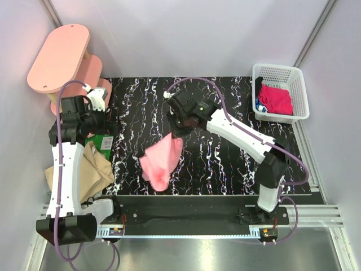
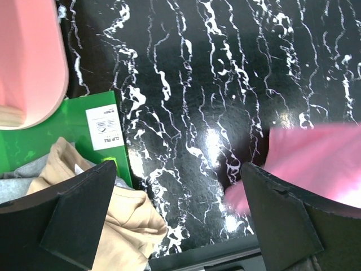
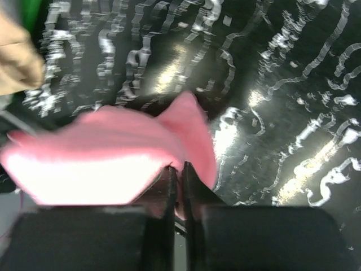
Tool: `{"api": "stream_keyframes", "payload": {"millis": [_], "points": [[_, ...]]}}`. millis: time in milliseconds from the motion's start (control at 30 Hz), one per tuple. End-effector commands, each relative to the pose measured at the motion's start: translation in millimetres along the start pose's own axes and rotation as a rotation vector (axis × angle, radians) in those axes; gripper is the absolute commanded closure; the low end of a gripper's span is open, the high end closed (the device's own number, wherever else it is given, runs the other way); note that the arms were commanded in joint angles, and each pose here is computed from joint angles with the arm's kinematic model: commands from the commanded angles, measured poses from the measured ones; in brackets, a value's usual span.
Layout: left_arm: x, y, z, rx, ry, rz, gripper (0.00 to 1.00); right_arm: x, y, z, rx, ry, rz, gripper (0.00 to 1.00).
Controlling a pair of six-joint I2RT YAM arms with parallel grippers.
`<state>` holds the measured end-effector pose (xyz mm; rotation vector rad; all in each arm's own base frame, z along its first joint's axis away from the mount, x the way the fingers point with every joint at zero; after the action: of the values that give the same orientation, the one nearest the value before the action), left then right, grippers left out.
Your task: Fold and stack the t-shirts
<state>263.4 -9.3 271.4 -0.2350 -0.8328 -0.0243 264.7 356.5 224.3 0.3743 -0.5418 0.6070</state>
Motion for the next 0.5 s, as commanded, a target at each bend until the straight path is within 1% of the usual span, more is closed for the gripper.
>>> {"api": "stream_keyframes", "payload": {"millis": [0, 67, 100, 133, 167, 200, 233, 267, 300, 333, 367, 467], "points": [[2, -14, 5, -0.082, -0.026, -0.025, 0.01, -8, -28, -7, -0.147, -0.004, -0.001, 0.38], [-2, -21, 6, -0.117, -0.01, -0.05, 0.01, -11, -56, -11, -0.214, 0.006, -0.056, 0.01], [-4, -24, 6, -0.127, -0.005, -0.063, 0.01, -11, -68, -10, -0.226, 0.008, -0.092, 0.0], [-7, -26, 6, -0.133, 0.006, -0.084, 0.01, -10, -101, -9, -0.255, 0.002, -0.188, 0.0], [-10, -34, 7, -0.153, 0.014, -0.115, 0.01, -9, -116, -6, -0.272, -0.011, -0.232, 0.0], [-13, -38, 8, -0.164, 0.021, -0.137, 0.01, -6, -136, 6, -0.299, -0.045, -0.283, 0.0], [-18, -40, 8, -0.165, 0.037, -0.165, 0.01, -9, -156, 9, -0.329, -0.062, -0.343, 0.0], [-22, -50, 10, -0.194, 0.043, -0.207, 0.01, -10, -195, 20, -0.372, -0.094, -0.436, 0.01], [-25, -54, 10, -0.203, 0.049, -0.233, 0.01, -11, -211, 31, -0.385, -0.125, -0.486, 0.02], [-29, -56, 9, -0.2, 0.059, -0.257, 0.01, -17, -226, 32, -0.387, -0.129, -0.538, 0.02], [-33, -64, 9, -0.223, 0.07, -0.289, 0.01, -26, -258, 41, -0.432, -0.143, -0.609, 0.02], [-42, -76, 6, -0.258, 0.109, -0.333, 0.01, -42, -291, 38, -0.445, -0.116, -0.693, 0.06]]}}
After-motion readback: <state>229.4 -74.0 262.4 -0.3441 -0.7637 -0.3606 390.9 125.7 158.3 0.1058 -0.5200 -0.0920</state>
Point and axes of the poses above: each gripper's point midway between its finger pads, its own z axis back along the fingers, its own y axis along the line the jaws close on, x = y × z, the point moved 2 cm from there along z, back along the fingers, and after that the axes turned 8 degrees about z, right-handed, at the moved point
